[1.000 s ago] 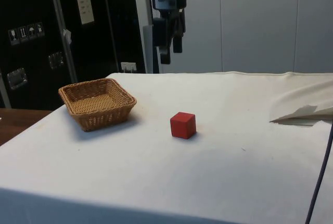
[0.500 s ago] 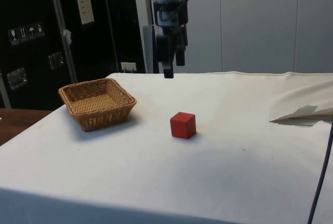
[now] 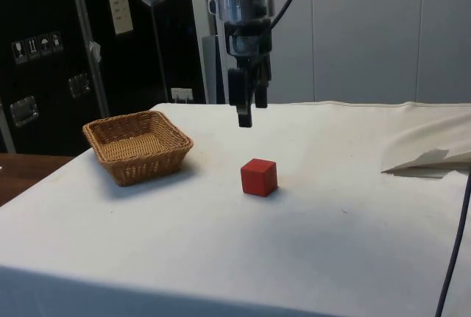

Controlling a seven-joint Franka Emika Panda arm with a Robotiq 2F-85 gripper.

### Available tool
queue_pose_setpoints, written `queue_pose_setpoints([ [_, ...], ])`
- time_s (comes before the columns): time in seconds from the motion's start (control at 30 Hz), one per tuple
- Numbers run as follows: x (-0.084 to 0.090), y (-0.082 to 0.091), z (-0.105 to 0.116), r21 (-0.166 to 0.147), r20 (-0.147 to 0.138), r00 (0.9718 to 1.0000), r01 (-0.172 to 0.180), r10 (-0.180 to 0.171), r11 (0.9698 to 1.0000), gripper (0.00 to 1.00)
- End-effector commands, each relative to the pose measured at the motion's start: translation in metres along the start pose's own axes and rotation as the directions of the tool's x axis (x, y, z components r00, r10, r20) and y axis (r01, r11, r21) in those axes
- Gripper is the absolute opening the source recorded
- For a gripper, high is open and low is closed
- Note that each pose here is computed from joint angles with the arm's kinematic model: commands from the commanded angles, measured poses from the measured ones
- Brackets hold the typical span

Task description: Pick up the cube and place it into the basket.

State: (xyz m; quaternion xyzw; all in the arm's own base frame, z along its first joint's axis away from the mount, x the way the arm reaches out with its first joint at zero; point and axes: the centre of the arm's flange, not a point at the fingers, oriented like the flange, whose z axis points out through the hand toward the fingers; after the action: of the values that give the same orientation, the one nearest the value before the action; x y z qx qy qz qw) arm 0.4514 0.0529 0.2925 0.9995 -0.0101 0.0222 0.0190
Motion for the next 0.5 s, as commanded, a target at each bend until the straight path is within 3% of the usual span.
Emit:
queue_pose_setpoints([
  [0.0,0.000,0.001,0.004,-0.003,-0.009,1.0000,-0.004,0.004,1.0000,1.00],
  [0.03,0.000,0.000,0.002,0.000,0.000,1.0000,-0.001,0.001,1.0000,1.00],
  [0.27,-0.002,0.002,0.022,-0.003,-0.008,0.9999,-0.009,0.009,1.0000,1.00],
  [0.3,-0.002,0.001,0.021,-0.001,0.003,1.0000,-0.004,0.004,1.0000,1.00],
  [0.47,-0.002,0.001,0.035,-0.003,-0.009,0.9999,-0.013,0.013,0.9999,1.00],
])
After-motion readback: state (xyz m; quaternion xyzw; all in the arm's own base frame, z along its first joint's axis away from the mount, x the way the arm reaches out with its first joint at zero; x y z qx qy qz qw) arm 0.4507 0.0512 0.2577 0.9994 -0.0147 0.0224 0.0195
